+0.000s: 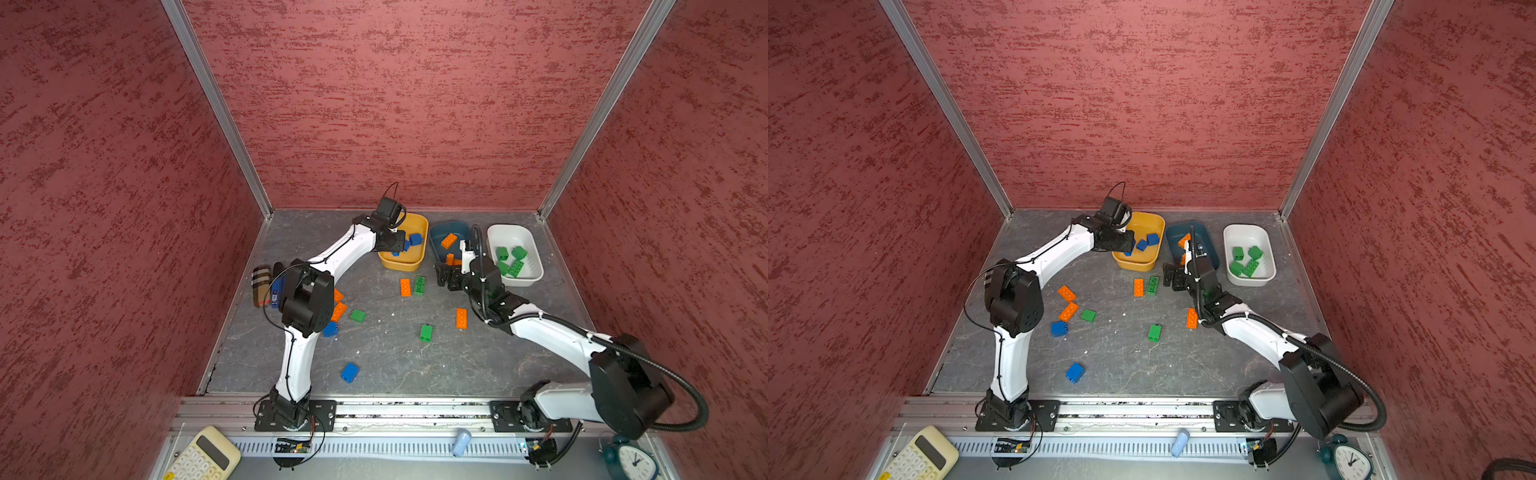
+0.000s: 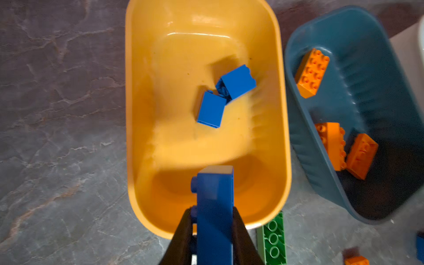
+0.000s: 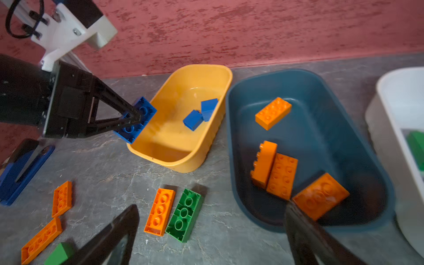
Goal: Sort the legos into containers by color
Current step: 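Lower the blue brick into the yellow tub with the left gripper while right withdraws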
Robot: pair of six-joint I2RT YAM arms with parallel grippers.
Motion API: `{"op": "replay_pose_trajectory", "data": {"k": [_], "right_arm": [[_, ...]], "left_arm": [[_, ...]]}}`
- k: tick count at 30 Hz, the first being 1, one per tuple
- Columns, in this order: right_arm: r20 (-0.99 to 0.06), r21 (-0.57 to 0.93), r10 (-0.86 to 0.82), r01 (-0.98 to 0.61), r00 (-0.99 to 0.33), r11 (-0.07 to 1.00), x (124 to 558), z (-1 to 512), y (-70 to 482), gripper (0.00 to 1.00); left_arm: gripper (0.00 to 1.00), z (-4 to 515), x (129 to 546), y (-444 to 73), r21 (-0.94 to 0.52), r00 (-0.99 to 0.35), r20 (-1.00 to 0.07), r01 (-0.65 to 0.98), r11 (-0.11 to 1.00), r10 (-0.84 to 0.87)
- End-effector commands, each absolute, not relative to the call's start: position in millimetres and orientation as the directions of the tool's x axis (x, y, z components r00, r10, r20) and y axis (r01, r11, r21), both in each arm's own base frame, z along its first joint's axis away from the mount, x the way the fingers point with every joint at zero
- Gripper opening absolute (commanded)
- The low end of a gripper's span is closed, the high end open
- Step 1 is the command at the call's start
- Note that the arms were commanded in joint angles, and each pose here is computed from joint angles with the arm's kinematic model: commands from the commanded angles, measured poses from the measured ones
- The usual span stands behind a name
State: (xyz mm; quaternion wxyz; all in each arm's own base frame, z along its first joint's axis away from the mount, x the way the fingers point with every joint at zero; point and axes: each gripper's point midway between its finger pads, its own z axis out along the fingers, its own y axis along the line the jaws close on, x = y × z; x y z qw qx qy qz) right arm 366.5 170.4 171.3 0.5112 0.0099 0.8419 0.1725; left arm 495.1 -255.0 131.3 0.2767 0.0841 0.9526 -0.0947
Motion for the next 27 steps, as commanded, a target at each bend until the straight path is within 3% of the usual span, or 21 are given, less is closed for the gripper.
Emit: {"op": "replay_pose_trajectory", "data": {"k": [1, 12, 18, 27], "right_arm": [[-0.820, 0.338, 0.291, -0.008, -0.492, 0.941, 354, 162, 142, 0.99], [-0.713, 0.340, 0.363, 0.157, -0.599, 0.927, 303, 112, 108, 0.99], [-0.646, 0.389, 0.368, 0.127, -0.669, 0.912, 281, 99, 115, 0.97], [-0.518, 0.355, 0.339, 0.163, -0.785, 0.921, 263, 67, 122, 0.95]], "left_arm": [[0.17, 127, 523, -243, -0.020, -0.806, -0.579, 0.165, 0.986, 0.123], [0.25, 100, 587, -265, -0.064, -0.765, -0.639, 0.151, 0.986, 0.075], [0.32, 89, 612, -270, -0.090, -0.721, -0.691, 0.139, 0.986, 0.038], [0.73, 97, 607, -281, -0.135, -0.727, -0.685, 0.190, 0.972, 0.047]]}}
